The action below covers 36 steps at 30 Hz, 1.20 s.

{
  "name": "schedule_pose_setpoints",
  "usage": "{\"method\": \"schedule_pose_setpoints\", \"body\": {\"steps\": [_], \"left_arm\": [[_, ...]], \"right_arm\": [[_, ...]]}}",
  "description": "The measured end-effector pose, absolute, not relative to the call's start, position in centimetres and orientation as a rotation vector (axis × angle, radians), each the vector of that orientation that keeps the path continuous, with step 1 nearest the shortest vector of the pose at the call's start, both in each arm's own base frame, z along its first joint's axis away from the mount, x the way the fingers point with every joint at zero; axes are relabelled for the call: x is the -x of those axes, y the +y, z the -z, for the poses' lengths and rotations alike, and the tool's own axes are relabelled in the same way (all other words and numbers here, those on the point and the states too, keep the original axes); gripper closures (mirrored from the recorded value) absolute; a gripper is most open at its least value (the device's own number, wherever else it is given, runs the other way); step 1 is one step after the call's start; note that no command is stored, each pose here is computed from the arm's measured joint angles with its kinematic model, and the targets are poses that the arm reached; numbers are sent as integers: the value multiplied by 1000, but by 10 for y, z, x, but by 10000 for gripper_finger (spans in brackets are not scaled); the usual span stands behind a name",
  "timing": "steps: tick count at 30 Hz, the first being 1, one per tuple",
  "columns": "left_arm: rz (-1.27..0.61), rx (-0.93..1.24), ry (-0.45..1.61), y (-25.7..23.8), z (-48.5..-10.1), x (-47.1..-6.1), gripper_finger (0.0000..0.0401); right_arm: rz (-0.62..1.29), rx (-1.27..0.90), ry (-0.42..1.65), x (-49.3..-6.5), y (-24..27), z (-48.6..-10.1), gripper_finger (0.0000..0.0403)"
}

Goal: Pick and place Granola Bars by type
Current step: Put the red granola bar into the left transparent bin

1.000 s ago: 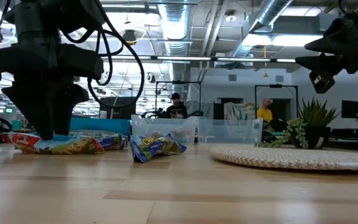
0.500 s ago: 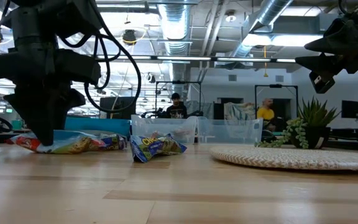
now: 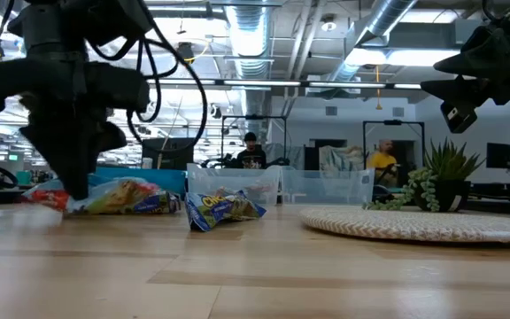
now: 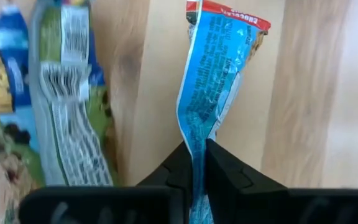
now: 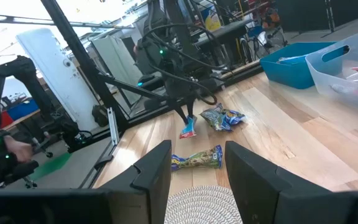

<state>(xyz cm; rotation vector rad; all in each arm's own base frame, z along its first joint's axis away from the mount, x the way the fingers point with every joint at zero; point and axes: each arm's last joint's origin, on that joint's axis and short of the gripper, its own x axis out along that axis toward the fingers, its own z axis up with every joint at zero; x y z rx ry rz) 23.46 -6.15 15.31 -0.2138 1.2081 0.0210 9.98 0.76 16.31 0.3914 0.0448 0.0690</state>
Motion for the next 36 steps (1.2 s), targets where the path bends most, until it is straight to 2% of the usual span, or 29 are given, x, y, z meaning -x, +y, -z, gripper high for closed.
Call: {"method": "schedule_pose_setpoints", "body": {"steps": [10, 19, 26, 31, 36], "left_arm": [[-79, 302, 1008, -46, -192, -269, 370], [-326, 385, 723, 6, -260, -304, 369], [-498, 415, 540, 61, -309, -310, 369], [-636, 443, 472, 100, -321, -302, 369], [-743, 496, 467, 132, -313, -297, 369]], "right_arm": [[-69, -391, 46, -100, 8, -163, 260], [-69, -391, 46, -100, 8, -163, 259], [-69, -391, 46, -100, 8, -163, 261], [-69, -391, 45, -100, 8, -163, 259], [-69, -391, 46, -100, 8, -163, 261]]}}
